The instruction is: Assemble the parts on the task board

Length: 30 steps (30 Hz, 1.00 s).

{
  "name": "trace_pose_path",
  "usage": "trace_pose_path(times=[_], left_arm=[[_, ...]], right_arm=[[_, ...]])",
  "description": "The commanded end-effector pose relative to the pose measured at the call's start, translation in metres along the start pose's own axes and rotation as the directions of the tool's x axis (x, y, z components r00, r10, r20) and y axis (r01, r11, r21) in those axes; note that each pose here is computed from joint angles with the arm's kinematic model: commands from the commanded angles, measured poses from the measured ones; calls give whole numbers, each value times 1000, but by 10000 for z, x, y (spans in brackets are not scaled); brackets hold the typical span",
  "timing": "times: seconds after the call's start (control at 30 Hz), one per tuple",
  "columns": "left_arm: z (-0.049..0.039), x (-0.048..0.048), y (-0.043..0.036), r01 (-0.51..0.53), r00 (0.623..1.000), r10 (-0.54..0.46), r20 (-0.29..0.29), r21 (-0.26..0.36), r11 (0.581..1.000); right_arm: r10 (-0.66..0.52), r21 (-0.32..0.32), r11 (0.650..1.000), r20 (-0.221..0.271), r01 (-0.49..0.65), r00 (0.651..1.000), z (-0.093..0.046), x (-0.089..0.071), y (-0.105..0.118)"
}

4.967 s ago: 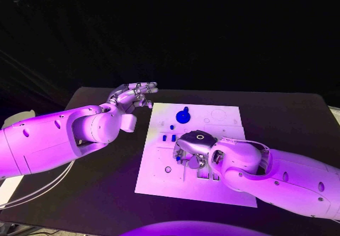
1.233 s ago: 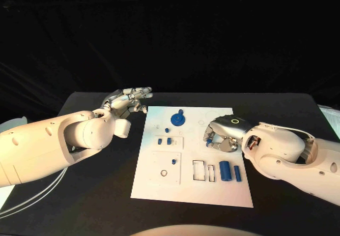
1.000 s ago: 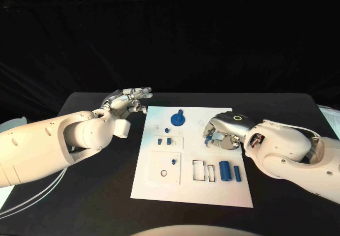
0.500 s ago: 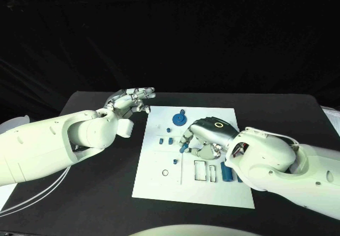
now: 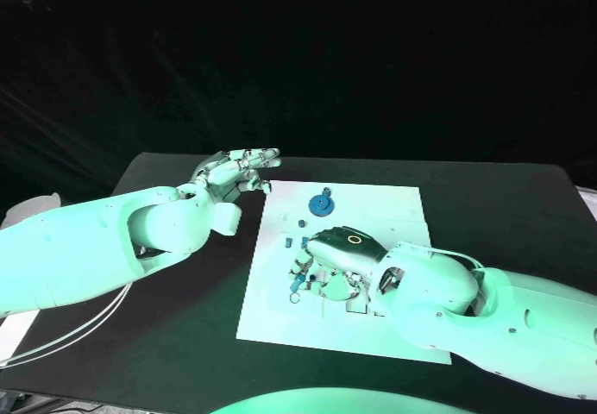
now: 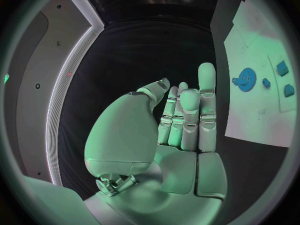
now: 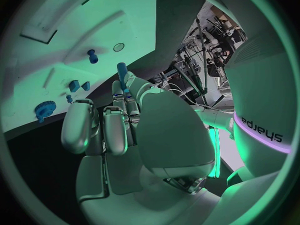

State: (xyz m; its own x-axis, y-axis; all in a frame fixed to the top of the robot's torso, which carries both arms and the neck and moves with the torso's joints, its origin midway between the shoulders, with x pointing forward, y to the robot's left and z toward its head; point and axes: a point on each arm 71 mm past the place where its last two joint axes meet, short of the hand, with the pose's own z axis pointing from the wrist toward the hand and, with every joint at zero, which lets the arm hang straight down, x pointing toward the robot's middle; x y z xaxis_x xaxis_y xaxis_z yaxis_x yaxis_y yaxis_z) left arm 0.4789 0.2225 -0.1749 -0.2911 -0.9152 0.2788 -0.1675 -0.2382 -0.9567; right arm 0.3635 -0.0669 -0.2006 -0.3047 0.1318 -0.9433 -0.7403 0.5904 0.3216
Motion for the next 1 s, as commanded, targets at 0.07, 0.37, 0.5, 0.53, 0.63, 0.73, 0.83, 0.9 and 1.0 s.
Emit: trace_pose_path(times=[0.07,0.37,0.5,0.53,0.63,0.73,0.83,0.9,1.0], left_arm=[[-1,31,-4,11,1000,-11,-22,4,1000],[-3,32,-5,11,1000,-11,-21,4,1000],[-2,32,-4,11,1000,-11,-22,3,1000],[-2,31,-4,11,1000,-11,-21,3,1000],[-1,29,-4,11,1000,-11,-20,3,1000],[0,28,-4,11,1000,-10,-20,4,1000],[2,31,-3,11,1000,-11,-21,4,1000],[3,32,-3,11,1000,-11,-21,4,1000],[3,34,-3,11,1000,-11,-22,3,1000]], right_arm=[[2,-14,1000,-57,-2,998,40,95,-4],[-4,0,1000,-88,4,996,78,158,-35],[-11,5,1000,-100,12,995,81,170,-40],[-17,8,1000,-107,18,994,81,176,-47],[-24,17,1000,-119,26,993,80,185,-58],[-30,24,999,-133,33,991,84,197,-64],[-33,27,999,-144,38,989,94,212,-60],[-36,28,999,-148,40,988,104,223,-56],[-44,32,998,-151,49,988,118,237,-54]])
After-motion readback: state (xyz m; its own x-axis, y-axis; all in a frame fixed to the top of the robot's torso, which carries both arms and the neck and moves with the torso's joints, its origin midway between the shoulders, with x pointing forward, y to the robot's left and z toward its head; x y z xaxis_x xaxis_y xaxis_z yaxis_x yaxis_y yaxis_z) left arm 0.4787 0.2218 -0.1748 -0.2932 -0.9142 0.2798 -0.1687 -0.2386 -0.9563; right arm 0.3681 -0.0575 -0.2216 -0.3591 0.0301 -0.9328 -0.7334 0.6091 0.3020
